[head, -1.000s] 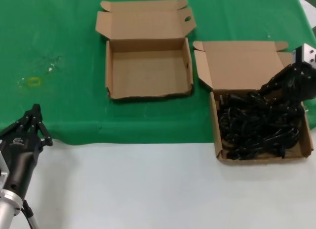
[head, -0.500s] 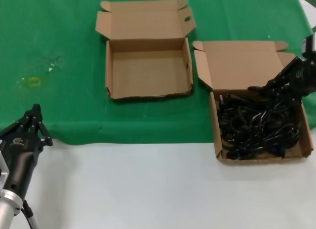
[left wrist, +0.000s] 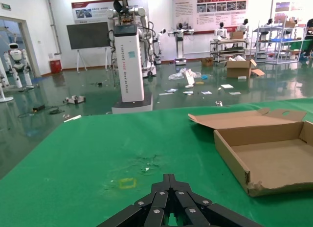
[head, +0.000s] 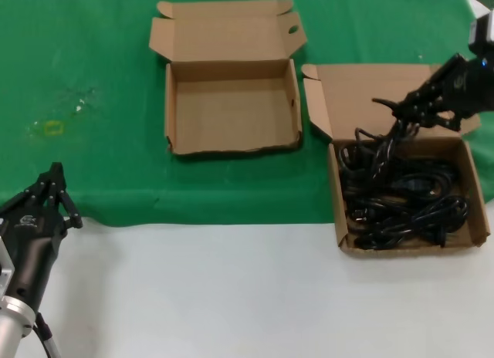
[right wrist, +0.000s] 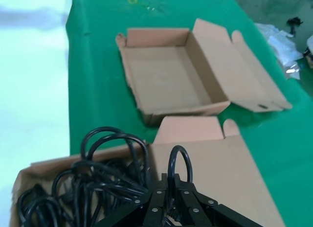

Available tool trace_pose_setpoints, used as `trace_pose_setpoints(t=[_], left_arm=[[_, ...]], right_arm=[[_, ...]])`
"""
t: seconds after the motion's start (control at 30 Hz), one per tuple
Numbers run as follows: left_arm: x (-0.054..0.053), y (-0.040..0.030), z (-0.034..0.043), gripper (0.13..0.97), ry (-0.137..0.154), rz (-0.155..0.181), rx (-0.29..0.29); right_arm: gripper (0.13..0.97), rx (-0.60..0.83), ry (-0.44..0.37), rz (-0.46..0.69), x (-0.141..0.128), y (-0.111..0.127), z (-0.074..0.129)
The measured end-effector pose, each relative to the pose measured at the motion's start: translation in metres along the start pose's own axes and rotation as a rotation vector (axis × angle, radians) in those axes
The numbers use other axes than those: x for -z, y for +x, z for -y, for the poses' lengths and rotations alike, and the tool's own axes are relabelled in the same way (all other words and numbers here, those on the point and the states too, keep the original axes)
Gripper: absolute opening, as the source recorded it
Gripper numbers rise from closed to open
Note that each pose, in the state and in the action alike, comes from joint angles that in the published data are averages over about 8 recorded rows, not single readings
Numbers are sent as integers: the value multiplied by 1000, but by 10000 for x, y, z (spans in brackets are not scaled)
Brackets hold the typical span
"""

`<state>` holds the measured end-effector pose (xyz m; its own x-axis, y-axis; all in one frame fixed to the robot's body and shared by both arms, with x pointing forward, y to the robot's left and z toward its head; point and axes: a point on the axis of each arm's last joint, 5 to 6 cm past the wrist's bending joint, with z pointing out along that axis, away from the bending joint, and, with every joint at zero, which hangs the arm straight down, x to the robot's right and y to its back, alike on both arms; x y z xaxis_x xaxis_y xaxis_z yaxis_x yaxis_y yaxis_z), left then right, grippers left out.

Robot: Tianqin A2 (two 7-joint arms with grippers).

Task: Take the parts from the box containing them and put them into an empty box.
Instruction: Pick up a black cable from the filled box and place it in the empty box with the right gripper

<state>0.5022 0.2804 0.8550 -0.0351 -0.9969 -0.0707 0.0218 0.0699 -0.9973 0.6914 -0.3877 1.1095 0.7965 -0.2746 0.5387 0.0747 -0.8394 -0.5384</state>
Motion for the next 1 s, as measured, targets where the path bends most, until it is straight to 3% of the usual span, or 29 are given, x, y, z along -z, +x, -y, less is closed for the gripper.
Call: trace_pose_setpoints(t=[0.47,1.0], left_arm=[[0,0,0,144,0,0,1],[0,0,0,144,0,0,0]], right_arm=[[172,6,72,-38,-128,172,469],[172,32,138,-34,-647,299,1123]])
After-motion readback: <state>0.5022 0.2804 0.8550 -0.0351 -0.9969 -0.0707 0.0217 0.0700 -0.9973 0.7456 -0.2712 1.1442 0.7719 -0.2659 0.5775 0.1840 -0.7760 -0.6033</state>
